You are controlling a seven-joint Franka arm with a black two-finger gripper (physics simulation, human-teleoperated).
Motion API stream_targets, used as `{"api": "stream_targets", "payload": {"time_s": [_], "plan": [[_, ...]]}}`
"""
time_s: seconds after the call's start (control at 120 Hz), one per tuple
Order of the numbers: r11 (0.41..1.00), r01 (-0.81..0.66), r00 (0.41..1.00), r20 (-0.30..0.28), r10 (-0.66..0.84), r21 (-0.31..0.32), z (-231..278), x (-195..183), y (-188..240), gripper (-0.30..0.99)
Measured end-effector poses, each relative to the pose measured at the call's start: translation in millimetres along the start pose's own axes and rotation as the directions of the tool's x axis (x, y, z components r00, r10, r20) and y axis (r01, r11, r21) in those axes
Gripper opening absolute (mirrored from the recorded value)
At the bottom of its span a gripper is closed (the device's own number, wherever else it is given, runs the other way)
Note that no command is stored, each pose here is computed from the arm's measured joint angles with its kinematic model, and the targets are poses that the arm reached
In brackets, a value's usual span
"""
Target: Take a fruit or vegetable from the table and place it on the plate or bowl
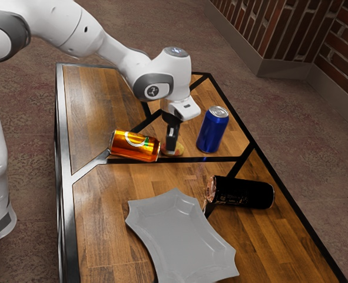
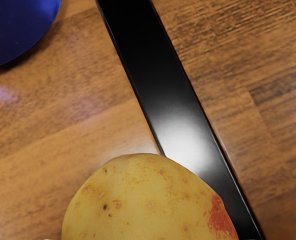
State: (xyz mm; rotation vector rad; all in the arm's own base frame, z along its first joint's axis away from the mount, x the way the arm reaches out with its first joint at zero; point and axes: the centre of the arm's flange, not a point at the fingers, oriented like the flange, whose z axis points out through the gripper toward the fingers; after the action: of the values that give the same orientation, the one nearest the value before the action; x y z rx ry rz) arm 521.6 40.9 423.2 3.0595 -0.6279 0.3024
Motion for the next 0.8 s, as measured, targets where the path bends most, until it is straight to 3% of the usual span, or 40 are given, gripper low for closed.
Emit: {"api": "stream_targets", "payload": {"time_s": [0.425, 0.8], "plan": [[1.000, 0.016, 1.000, -0.002, -0.016, -0.007, 16.1, 2.4, -3.9, 0.39], [1.000, 0.023, 0.999, -0.027, -0.023, 0.010, 14.4, 7.0, -5.8, 0.20]]}}
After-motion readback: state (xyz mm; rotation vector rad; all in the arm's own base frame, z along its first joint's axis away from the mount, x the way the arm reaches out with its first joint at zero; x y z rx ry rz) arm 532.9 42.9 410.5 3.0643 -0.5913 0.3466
